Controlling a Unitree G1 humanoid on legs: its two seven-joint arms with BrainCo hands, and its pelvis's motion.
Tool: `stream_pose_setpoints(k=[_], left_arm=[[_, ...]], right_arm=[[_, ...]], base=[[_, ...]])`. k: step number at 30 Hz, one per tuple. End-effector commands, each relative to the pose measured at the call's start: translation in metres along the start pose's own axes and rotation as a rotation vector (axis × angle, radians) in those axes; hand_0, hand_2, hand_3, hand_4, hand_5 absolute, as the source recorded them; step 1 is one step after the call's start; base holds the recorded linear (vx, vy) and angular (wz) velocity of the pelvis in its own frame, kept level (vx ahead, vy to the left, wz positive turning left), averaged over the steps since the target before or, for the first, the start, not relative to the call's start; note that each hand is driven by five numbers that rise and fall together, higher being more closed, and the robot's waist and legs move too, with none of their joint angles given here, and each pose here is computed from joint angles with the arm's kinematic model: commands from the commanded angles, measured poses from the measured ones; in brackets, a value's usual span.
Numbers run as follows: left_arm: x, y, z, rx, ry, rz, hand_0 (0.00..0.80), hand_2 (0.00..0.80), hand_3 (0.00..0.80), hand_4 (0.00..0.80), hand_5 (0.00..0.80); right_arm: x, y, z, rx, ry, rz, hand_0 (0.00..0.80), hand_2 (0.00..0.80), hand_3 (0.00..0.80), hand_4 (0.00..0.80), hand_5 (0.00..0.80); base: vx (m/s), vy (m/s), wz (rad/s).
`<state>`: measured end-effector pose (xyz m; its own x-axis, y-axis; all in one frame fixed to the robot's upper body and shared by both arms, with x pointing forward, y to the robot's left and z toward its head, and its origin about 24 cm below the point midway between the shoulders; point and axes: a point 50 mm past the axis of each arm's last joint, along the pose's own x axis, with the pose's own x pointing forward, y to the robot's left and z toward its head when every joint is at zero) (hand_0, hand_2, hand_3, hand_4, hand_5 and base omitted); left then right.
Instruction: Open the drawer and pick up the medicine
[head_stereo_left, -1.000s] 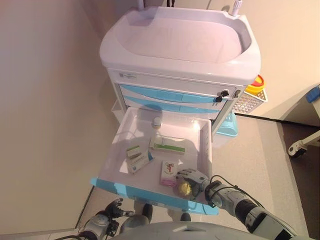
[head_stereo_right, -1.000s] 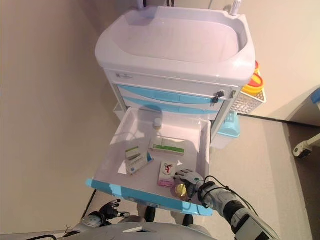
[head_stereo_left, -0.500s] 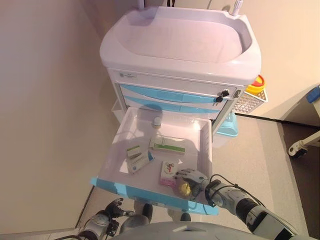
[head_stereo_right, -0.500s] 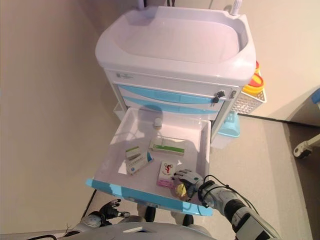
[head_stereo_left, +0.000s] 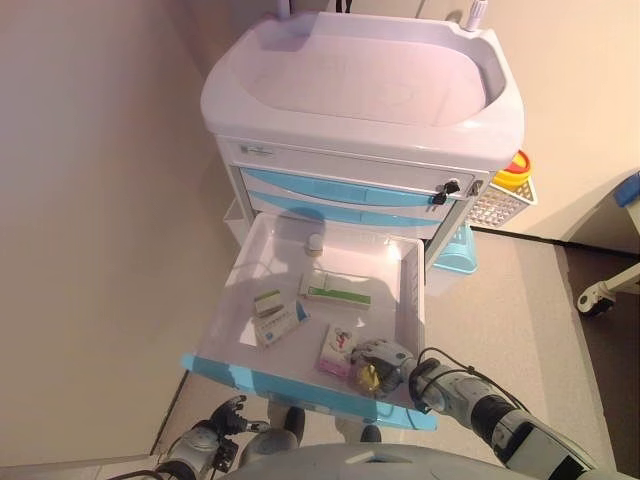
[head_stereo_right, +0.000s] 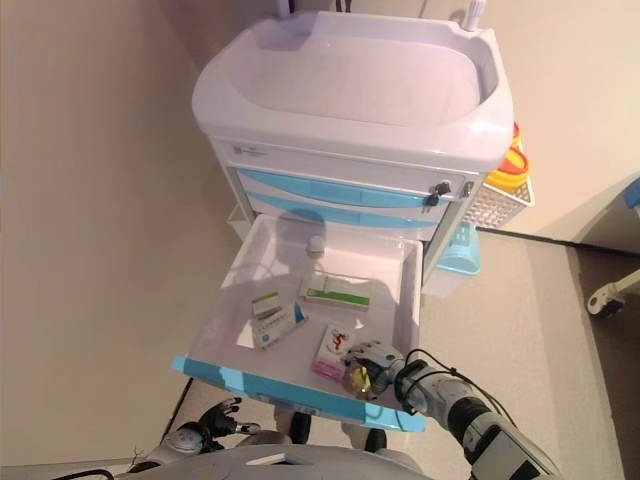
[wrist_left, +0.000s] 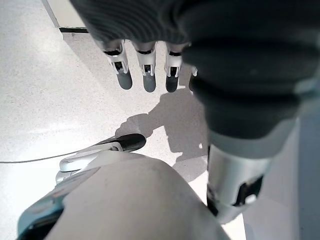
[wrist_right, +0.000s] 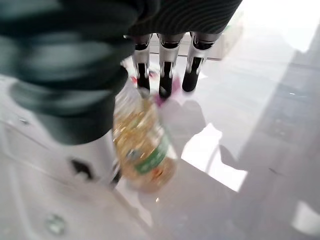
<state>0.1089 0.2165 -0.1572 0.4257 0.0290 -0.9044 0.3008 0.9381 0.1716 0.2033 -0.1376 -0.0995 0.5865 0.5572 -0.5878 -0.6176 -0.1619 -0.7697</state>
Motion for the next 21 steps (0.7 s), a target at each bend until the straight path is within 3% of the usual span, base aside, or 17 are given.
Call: stream_pose_setpoints(k=[1, 5, 6, 21], left_arm=[[-0.0002, -0.0082, -0.0111, 0.081, 0.059, -0.051, 0.0, 0.0, 0.0, 0.0, 0.0], [-0.0002, -0.0084, -0.0109, 0.081, 0.058, -0.052, 0.0, 0.0, 0.0, 0.0, 0.0], [-0.0002, -0.0085, -0.0109, 0.081, 0.058, -0.052, 0.0, 0.0, 0.0, 0.0, 0.0], [-0.0001, -0.0095, -0.0113, 0.083, 0.058, -0.05, 0.0, 0.0, 0.0, 0.0, 0.0]], right_arm=[[0.0066, -0.0146, 0.0126, -0.041, -0.092, -0.036, 0.627, 0.627, 0.627, 0.627, 0.627], [0.0059, -0.014, 0.012, -0.042, -0.091, -0.036, 0.731, 0.731, 0.731, 0.731, 0.731], [0.0062, -0.0146, 0.0119, -0.043, -0.091, -0.036, 0.8, 0.8, 0.8, 0.8, 0.8], [0.0059, -0.02, 0.0092, -0.029, -0.078, -0.067, 0.8, 0.8, 0.8, 0.8, 0.8]], base=[[0.0, 0.0, 0.0], [0.0, 0.0, 0.0], [0.0, 0.0, 0.0], [0.0, 0.0, 0.0]])
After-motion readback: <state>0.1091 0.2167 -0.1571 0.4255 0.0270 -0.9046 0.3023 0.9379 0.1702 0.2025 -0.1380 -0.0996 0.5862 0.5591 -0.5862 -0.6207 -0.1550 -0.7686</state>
